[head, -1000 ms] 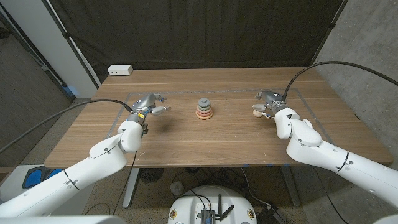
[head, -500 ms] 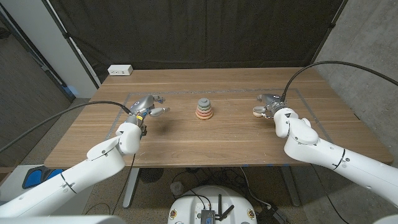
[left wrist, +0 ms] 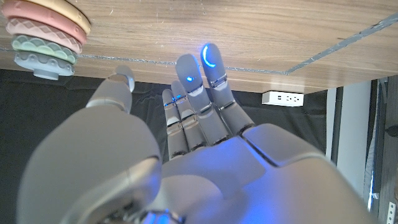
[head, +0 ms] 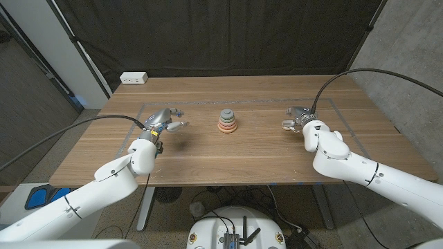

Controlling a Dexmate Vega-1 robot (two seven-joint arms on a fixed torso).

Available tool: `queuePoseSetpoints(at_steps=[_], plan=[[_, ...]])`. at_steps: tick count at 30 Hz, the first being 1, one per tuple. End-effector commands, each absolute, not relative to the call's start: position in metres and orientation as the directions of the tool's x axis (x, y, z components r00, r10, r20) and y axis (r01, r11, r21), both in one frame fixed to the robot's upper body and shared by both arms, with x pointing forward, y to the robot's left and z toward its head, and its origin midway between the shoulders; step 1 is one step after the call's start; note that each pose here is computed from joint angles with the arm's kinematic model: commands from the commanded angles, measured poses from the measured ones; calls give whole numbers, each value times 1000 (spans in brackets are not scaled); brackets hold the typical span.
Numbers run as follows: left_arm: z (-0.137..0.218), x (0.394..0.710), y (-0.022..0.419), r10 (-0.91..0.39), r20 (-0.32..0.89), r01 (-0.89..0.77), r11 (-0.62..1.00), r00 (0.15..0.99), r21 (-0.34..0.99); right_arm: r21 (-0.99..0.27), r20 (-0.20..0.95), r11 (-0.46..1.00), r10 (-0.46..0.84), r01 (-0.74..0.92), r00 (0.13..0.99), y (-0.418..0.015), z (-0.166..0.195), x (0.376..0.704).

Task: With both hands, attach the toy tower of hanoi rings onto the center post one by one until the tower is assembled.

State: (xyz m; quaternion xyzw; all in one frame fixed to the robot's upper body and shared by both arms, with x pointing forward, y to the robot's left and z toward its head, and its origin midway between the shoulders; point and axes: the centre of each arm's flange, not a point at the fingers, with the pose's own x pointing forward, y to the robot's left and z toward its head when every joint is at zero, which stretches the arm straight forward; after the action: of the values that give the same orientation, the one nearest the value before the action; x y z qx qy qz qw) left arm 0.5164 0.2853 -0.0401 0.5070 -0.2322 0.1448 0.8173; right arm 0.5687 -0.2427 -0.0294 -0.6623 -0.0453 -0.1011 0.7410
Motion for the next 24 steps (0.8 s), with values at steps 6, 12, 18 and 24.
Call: queuePoseSetpoints(at_steps=[6,12,18,24], plan=[[-45,514,288,5,515,-463,447,857,766,-982,163,79,-126,174,979,-245,-33,579],[-46,513,288,9,516,-465,447,857,764,-984,152,78,-129,163,980,-247,-35,583],[-47,512,289,13,512,-462,453,859,763,-986,141,75,-133,152,981,-247,-37,588],[-48,510,289,17,509,-461,452,860,764,-987,131,72,-134,142,982,-246,-40,592]])
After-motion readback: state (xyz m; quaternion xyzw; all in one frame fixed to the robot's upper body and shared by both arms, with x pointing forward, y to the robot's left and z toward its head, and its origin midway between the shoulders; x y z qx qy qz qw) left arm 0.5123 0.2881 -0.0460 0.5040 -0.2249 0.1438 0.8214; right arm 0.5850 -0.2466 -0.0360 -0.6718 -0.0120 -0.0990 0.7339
